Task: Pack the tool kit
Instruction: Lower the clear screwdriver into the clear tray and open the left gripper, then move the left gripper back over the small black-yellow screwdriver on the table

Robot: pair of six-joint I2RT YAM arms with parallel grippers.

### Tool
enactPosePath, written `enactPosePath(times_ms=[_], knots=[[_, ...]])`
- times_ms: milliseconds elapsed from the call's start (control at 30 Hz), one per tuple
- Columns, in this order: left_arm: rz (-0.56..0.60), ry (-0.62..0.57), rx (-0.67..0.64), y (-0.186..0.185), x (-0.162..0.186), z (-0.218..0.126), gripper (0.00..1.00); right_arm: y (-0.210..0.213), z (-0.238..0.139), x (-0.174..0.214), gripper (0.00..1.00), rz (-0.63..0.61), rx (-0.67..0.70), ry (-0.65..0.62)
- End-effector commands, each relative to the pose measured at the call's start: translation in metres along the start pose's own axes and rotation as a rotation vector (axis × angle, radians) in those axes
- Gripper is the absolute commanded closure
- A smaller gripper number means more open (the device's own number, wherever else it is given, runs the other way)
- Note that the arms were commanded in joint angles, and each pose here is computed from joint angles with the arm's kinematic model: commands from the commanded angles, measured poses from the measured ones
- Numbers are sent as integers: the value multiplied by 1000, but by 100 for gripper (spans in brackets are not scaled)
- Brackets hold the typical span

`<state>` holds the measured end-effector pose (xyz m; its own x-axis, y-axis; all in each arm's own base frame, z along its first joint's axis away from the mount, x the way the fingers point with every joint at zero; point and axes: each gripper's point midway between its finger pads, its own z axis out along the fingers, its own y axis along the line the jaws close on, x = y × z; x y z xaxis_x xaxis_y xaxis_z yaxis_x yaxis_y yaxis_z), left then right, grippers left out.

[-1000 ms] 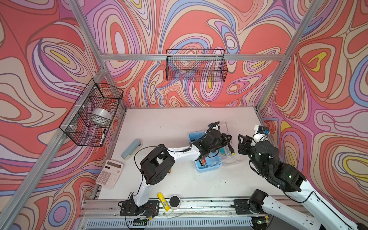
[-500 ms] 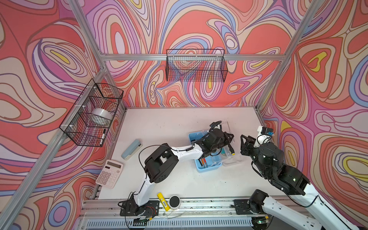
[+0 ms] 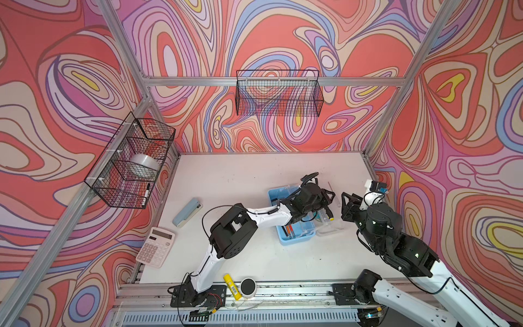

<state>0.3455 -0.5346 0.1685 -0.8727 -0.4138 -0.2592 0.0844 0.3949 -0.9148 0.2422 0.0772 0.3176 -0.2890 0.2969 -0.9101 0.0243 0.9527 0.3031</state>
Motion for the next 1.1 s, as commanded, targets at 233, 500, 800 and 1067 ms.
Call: enactPosePath(times_ms=[233, 500, 800, 1067], knots=[[206, -82, 20, -34, -26, -47, 58, 12, 14, 13, 67, -34, -2, 78], [512, -139, -274, -1, -72, -159, 36, 71, 52, 49, 62, -30, -112, 231], [619, -27, -806, 113, -64, -292, 28, 91, 66, 75, 48, -98, -88, 277], [512, -17, -871, 167, -49, -325, 28, 30, 71, 67, 44, -139, 85, 269]])
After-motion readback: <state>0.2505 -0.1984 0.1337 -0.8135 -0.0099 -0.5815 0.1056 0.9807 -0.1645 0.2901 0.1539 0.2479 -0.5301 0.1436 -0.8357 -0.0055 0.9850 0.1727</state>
